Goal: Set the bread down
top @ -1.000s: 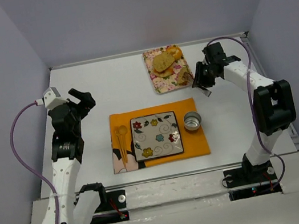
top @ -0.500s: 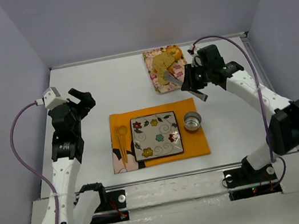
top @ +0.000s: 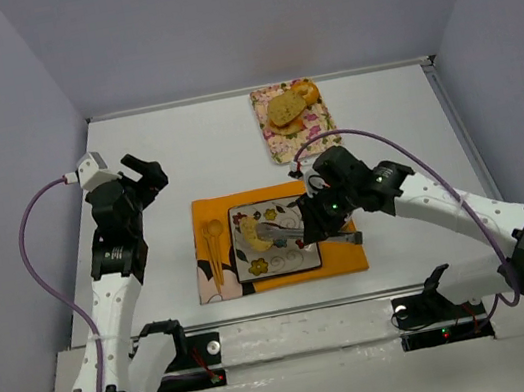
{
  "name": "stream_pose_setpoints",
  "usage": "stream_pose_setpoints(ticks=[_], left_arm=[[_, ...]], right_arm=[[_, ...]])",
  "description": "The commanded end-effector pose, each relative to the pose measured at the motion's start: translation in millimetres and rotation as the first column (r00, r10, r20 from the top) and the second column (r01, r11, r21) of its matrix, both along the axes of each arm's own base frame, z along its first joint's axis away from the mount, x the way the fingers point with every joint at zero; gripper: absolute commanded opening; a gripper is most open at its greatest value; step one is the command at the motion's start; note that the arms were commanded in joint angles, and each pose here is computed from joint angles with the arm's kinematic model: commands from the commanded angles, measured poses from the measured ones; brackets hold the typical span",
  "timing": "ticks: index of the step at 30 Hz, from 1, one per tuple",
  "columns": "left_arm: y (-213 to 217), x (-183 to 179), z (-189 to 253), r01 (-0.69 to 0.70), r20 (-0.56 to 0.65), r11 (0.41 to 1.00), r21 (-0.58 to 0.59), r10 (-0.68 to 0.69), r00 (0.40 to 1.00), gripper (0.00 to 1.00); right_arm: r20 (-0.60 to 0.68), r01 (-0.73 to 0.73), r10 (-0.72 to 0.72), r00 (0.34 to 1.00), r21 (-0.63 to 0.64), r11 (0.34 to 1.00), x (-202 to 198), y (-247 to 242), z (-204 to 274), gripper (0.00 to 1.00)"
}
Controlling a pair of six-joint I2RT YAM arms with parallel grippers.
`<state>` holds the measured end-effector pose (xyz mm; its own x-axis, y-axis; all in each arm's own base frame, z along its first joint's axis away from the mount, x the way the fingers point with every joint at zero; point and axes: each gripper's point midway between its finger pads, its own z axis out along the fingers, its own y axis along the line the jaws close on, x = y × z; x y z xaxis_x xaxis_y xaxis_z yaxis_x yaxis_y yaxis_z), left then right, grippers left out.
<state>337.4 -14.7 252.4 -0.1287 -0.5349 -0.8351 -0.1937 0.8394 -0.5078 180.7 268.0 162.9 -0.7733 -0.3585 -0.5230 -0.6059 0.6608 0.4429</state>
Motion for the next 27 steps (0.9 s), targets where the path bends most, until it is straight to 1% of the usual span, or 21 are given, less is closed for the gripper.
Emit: stream_pose_setpoints(ticks=[1,2,3,4,5,6,9,11,13,16,19,23,24,25,27], left_arm=[[2.4,2.2,11.1,-0.01,0.046,1.0,-0.001,0.011,0.999,0.99],[2.4,2.1,10.8,-0.01,0.045,1.0,-0.001,0.01,0.999,0.99],[2.4,2.3,10.3,-0.01,0.043,1.0,-0.001,0.01,0.999,0.99],[2.4,2.5,10.2,-0.01,0.042,1.0,-0.001,0.01,0.999,0.99],[2.3,2.5,10.2,-0.011,0.042,1.0,-0.002,0.011,0.999,0.99],[2.4,2.5,10.2,-0.01,0.041,1.0,-0.001,0.01,0.999,0.99],[3.5,1.8,10.9,-0.016,0.045,1.0,0.0,0.016,0.999,0.99],[4.0,1.9,9.6,-0.019,0.042,1.0,0.001,0.019,0.999,0.99],[4.3,2.5,9.4,-0.021,0.04,1.0,0.003,0.021,0.999,0.99],[4.3,3.1,7.9,-0.021,0.035,1.0,0.003,0.021,0.999,0.99],[4.3,3.4,8.1,-0.02,0.035,1.0,0.004,0.02,0.999,0.99],[4.6,2.7,8.8,-0.022,0.038,1.0,0.004,0.022,0.999,0.99],[4.4,2.8,9.6,-0.021,0.04,1.0,0.004,0.02,0.999,0.99],[4.3,2.5,9.0,-0.021,0.04,1.0,0.003,0.021,0.999,0.99],[3.8,2.7,8.5,-0.018,0.038,1.0,0.002,0.018,0.999,0.99]], right_arm=[[-0.024,-0.026,0.025,0.999,-0.015,1.0,-11.9,0.0,-3.3,0.36],[-0.018,-0.019,0.019,1.0,-0.024,1.0,-10.0,-0.9,-3.8,0.4],[-0.018,-0.019,0.019,1.0,-0.024,1.0,-9.4,-0.4,-4.0,0.4],[-0.01,-0.009,0.009,1.0,-0.035,0.999,-6.5,-1.3,-4.0,0.45],[0.0,-0.004,0.004,1.0,-0.036,0.999,-4.2,-1.2,-2.3,0.47],[0.014,-0.004,0.005,1.0,-0.029,1.0,-1.9,0.1,2.3,0.51],[0.027,-0.013,0.014,1.0,-0.017,1.0,-0.1,2.8,8.7,0.57],[0.032,-0.009,0.01,0.999,-0.012,1.0,1.8,4.2,12.4,0.59],[0.038,-0.002,0.002,0.999,-0.01,1.0,4.2,5.3,15.6,0.59],[0.083,0.048,-0.046,0.995,-0.018,0.999,16.5,4.0,23.9,0.59],[0.156,0.122,-0.118,0.981,-0.02,0.992,35.7,1.8,40.8,0.57],[0.203,0.201,-0.19,0.96,-0.032,0.979,55.0,0.8,50.1,0.55],[0.218,0.223,-0.213,0.953,-0.027,0.974,61.1,1.6,56.2,0.54],[0.234,0.28,-0.264,0.936,-0.039,0.959,77.2,-7.0,55.9,0.54],[0.258,0.333,-0.316,0.913,-0.021,0.943,96.9,-12.5,66.8,0.53]])
